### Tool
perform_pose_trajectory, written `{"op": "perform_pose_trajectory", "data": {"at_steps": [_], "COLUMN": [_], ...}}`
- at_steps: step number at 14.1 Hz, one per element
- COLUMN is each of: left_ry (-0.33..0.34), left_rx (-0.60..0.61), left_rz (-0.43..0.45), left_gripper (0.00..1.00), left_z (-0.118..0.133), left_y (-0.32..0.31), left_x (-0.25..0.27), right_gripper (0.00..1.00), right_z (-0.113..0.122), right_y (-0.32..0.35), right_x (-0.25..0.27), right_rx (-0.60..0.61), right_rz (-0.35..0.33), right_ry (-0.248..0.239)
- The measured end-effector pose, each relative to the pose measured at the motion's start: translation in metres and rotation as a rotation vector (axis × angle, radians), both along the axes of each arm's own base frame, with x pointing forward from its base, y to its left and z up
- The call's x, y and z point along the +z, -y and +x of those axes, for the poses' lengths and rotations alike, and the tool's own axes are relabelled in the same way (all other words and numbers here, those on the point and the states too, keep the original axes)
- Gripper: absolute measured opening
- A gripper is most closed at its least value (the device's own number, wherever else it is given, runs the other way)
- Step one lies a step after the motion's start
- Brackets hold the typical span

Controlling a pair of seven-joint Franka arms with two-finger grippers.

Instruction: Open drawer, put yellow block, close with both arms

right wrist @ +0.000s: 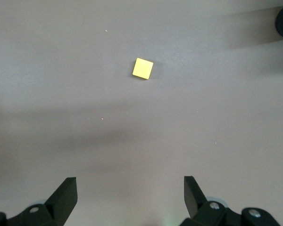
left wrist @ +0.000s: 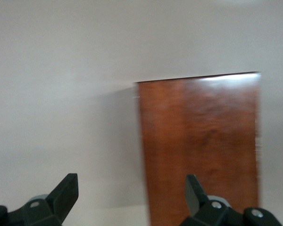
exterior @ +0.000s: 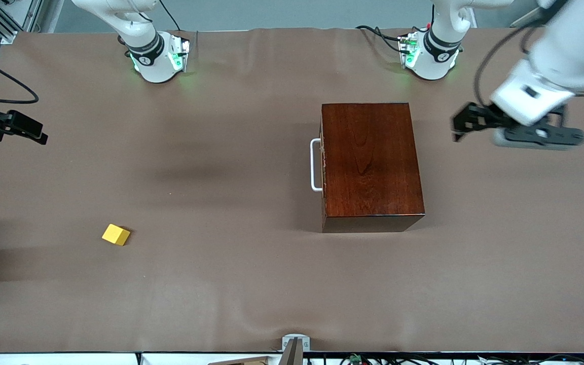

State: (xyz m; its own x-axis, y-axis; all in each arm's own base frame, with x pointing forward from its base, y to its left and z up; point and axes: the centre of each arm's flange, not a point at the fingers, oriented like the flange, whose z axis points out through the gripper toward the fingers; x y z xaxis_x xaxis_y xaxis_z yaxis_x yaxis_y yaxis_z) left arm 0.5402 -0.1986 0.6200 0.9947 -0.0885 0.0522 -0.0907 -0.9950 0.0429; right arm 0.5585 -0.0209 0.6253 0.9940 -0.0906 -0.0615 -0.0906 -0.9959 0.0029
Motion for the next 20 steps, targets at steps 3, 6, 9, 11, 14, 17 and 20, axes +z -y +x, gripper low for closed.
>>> {"op": "perform_pose_trajectory", "data": {"at_steps": [3, 6, 9, 11, 14, 17, 20], "left_ry": [-0.034, -0.091, -0.078, -0.074, -0.081, -0.063, 0.002], "left_rx": [-0.001, 0.059, 0.133, 0.112, 0.096, 0.082, 0.056], "left_rz": [-0.025, -0.02, 0.061, 0.127, 0.213, 0.285, 0.316], "left_gripper": [1.0, 1.0, 1.0, 1.0, 1.0, 1.0, 1.0], "left_z": [-0.019, -0.056, -0.107, -0.136, -0.136, -0.125, -0.114], "left_y": [0.1, 0.192, 0.286, 0.336, 0.362, 0.364, 0.365], "left_x": [-0.015, -0.042, -0.081, -0.124, -0.19, -0.231, -0.253], "right_gripper": [1.0, 1.0, 1.0, 1.0, 1.0, 1.0, 1.0], "right_z": [0.0, 0.0, 0.0, 0.0, 0.0, 0.001, 0.008], "right_y": [0.001, 0.001, 0.001, 0.002, 0.002, 0.002, 0.004], "right_x": [0.0, 0.0, -0.001, -0.001, -0.001, -0.004, -0.018], "right_rx": [-0.001, -0.001, -0.002, -0.003, -0.004, -0.004, -0.006], "right_rz": [0.0, 0.0, 0.0, 0.0, 0.0, 0.0, -0.002], "right_ry": [0.0, -0.001, -0.003, -0.004, -0.004, -0.01, -0.033]}}
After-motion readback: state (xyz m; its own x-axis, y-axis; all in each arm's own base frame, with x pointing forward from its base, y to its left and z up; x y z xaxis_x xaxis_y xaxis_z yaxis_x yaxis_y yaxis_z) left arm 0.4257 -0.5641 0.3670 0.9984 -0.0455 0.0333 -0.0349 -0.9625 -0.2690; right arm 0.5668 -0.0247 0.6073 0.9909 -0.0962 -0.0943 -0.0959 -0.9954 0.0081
